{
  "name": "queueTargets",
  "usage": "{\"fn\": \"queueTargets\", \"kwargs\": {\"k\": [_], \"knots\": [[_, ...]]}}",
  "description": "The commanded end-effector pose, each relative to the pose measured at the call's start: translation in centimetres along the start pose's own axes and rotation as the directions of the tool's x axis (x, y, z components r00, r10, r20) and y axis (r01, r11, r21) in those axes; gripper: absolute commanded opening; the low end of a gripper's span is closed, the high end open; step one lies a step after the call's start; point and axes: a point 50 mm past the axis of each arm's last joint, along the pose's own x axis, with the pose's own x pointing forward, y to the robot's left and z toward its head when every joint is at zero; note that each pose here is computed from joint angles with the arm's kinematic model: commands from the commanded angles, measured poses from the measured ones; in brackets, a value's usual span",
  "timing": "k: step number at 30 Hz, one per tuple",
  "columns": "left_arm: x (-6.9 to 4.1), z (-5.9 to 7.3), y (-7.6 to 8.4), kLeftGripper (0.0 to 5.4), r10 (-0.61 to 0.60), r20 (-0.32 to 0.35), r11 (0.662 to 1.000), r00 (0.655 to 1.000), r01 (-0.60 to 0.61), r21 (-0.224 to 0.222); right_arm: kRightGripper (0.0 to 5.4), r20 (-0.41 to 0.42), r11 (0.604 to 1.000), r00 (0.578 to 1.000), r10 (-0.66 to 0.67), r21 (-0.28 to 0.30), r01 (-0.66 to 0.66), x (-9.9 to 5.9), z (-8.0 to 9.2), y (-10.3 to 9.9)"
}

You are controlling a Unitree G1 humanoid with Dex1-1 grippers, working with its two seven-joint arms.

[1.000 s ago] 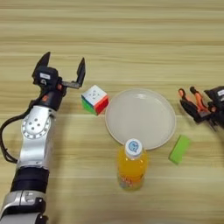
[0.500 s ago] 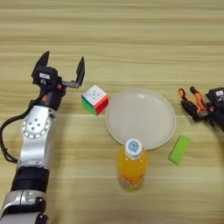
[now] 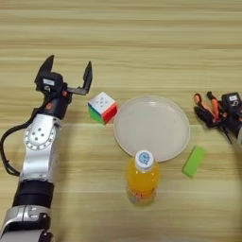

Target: Move the objects on the table

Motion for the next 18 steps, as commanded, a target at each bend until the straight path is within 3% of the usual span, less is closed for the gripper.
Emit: {"fn": "queueTargets", "kwargs": {"k": [1,8,18], "knots": [[0.11,0.33,-0.1,5.4,-0.002,0.018,1.0,1.0,0.002,0.01,4.23,-0.022,1.0,1.0,0.002,-0.009,-0.003,0.26,-0.26,0.14],[0.12,0.33,-0.14,5.4,-0.003,0.019,1.0,1.0,0.002,0.008,3.38,-0.02,1.0,1.0,0.003,-0.014,-0.004,0.31,-0.25,0.11],[0.12,0.26,-0.17,5.4,-0.002,0.017,1.0,1.0,0.002,0.0,3.38,-0.006,1.0,1.0,0.007,-0.028,-0.007,0.36,0.15,0.03]]}}
